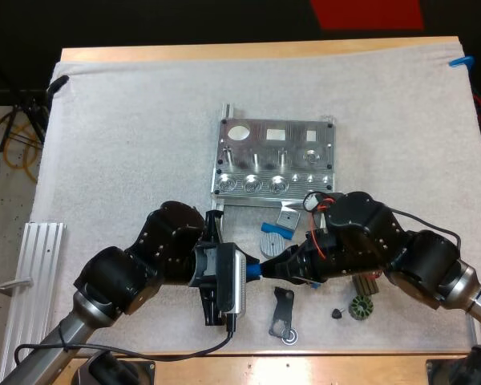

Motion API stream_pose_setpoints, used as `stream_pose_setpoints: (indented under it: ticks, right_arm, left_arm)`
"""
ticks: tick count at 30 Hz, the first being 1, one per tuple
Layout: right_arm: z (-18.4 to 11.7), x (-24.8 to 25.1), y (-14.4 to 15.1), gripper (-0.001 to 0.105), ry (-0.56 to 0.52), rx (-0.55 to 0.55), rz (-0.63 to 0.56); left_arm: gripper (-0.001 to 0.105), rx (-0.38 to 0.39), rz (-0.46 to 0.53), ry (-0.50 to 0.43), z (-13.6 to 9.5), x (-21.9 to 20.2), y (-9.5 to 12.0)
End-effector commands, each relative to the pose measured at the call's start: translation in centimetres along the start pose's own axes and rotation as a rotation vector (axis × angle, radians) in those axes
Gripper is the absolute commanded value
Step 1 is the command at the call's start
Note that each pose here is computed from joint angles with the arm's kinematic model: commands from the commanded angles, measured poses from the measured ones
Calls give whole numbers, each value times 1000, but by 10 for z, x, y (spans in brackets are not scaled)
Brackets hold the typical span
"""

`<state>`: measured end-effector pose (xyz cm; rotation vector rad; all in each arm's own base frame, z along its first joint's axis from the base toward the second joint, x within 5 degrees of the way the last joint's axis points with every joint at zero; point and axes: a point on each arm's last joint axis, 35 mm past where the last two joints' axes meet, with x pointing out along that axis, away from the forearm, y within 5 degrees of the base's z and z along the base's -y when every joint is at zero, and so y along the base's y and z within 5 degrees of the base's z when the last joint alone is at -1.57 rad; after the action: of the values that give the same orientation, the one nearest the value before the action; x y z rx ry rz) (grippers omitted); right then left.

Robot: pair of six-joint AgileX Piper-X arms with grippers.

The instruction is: Load cells from right to left

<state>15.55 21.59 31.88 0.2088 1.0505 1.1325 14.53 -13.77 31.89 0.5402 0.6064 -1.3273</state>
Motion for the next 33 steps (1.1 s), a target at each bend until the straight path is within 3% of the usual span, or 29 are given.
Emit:
stream_pose_setpoints:
  ticks: [1, 4, 7, 16, 22, 26, 33]
  right_arm:
    - [2, -2, 3, 0, -5, -27, 20]
    - [2, -2, 3, 0, -5, -37, 20]
    - [2, -2, 3, 0, -5, -72, 20]
    - [1, -2, 3, 0, -3, -135, 19]
    - [-5, -4, -1, 0, 56, -179, -6]
    - [-10, -6, -4, 0, 108, -221, -68]
    - [-8, -19, -1, 0, 165, -340, -222]
  left_arm:
    - [26, -18, -3, -18, 2, -2, 0]
    - [48, -60, -7, -13, 2, -3, -1]
    - [55, -142, -12, -5, 3, -6, -2]
    - [55, -193, -47, 55, 10, -23, -9]
    - [50, -226, 5, 169, 6, -31, -12]
    - [43, -240, 25, 224, 1, -32, -14]
    - [43, -273, 46, 212, 1, -39, -18]
